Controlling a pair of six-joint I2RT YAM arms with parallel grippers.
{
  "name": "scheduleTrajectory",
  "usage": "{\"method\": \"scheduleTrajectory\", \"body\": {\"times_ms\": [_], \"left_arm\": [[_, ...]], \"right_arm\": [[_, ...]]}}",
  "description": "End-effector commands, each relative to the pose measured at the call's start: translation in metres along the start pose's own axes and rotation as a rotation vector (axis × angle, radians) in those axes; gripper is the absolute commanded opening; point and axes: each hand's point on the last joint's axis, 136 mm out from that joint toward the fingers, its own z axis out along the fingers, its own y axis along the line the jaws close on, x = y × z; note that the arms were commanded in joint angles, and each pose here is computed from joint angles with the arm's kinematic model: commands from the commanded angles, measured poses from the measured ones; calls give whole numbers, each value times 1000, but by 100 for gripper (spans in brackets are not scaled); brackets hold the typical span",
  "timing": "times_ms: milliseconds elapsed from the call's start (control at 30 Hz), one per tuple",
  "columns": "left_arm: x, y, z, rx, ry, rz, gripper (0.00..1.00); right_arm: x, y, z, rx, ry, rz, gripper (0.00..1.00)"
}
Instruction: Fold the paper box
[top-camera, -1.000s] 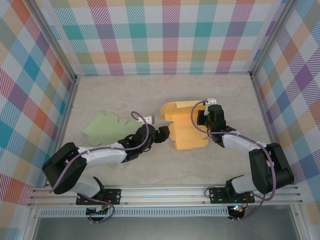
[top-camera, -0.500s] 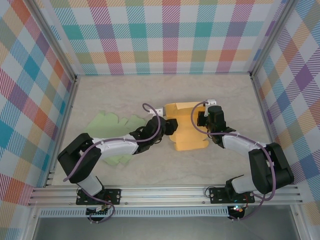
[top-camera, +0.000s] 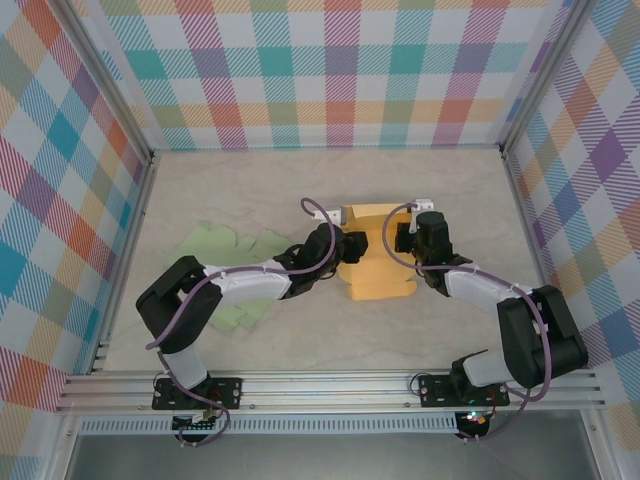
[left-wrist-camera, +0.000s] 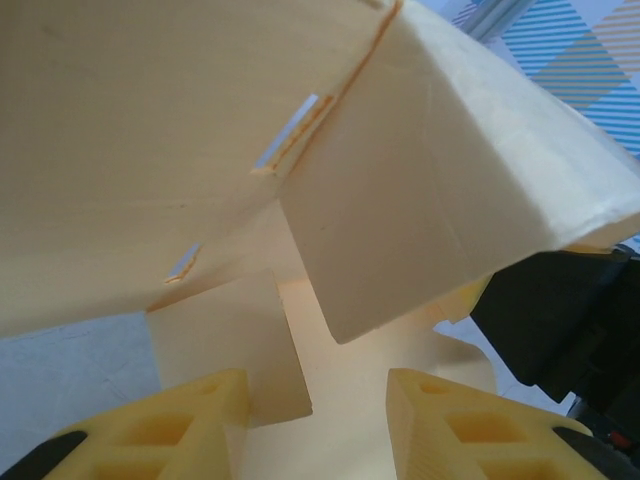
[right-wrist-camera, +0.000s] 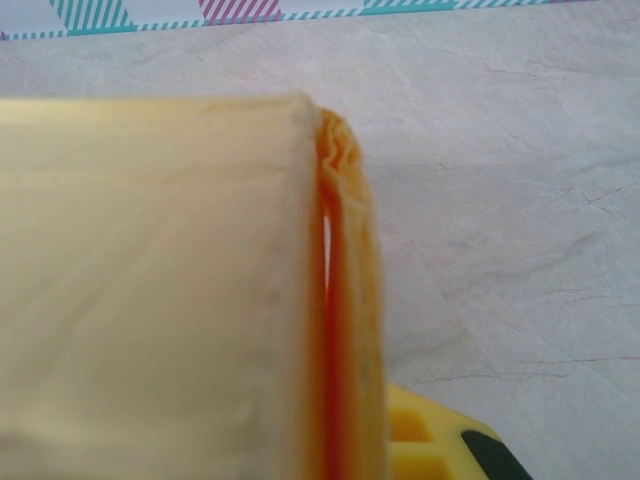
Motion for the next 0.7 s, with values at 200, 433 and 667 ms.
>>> {"method": "scheduleTrajectory", "body": {"times_ms": [200,433,667], "left_arm": [[-11,-20,-18,79,-29,55,43],[-17,-45,-70,232,3,129,70],[-57,-41,-130,193,-110,168,79]], "right_arm": [[-13,7,-7,-30,-55,18,0],[-12,8,-8,-38,-52,18,0],[-10,9,-9,-47,-50,22,0]]}}
